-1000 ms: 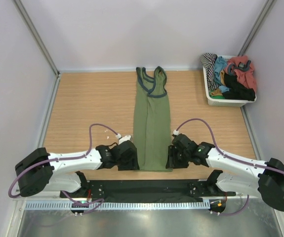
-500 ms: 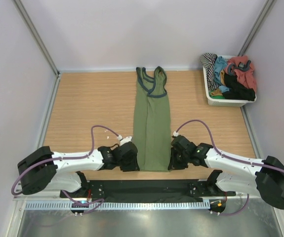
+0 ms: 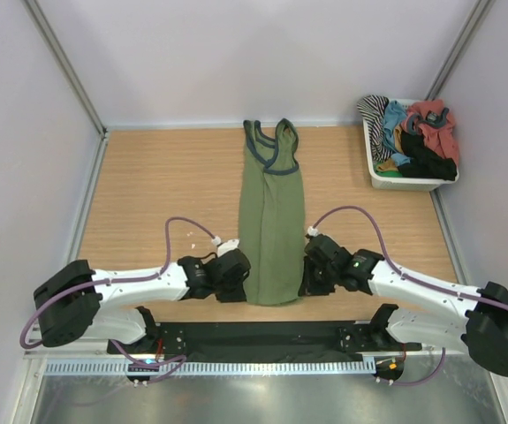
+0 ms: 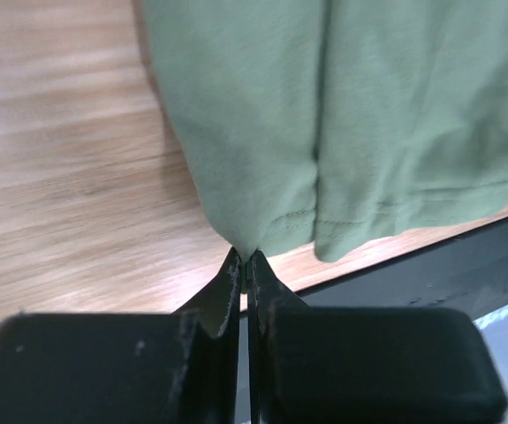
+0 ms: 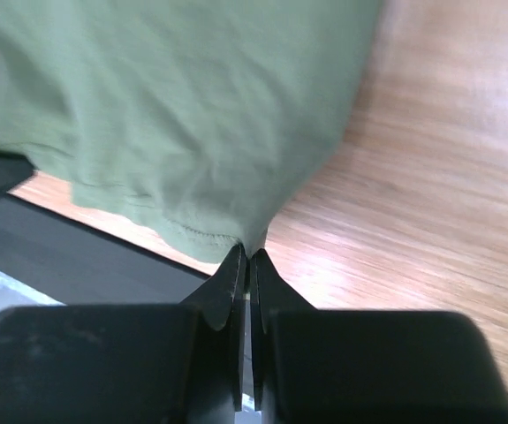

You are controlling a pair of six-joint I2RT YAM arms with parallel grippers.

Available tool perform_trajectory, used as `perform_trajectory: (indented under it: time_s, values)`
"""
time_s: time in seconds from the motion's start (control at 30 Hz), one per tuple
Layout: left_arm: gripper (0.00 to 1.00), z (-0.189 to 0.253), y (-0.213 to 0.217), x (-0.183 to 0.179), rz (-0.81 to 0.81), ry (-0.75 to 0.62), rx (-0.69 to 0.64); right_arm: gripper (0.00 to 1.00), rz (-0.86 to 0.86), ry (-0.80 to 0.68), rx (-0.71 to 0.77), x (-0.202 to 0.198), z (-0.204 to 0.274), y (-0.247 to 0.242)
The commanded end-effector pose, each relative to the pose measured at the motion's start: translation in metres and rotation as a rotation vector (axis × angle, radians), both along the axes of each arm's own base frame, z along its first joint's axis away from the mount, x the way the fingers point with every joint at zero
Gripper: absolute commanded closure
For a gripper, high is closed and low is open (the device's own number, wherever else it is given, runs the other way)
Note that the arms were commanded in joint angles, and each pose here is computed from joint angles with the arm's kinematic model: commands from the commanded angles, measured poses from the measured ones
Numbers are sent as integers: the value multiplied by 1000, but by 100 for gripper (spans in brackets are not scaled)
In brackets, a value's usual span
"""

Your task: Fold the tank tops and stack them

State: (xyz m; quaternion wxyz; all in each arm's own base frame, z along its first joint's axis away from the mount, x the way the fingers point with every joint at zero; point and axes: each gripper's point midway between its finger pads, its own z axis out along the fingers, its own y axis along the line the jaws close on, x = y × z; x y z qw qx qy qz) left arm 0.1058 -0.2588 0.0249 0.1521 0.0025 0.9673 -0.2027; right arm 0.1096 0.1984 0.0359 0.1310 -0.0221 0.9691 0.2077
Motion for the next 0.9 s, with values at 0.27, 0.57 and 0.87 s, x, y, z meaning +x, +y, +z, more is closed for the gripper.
perform_trajectory:
  time_s: [0.27,0.57,0.87]
  values:
    - [100,81,-5,77,20,-228,-3,99,-27,-362,-132,91,91,7]
    - [100,119,0,163,99,-295,-13,99,-127,-477,-227,180,138,-2]
    - [100,137,1,261,216,-354,17,99,-189,-475,-283,276,144,-5]
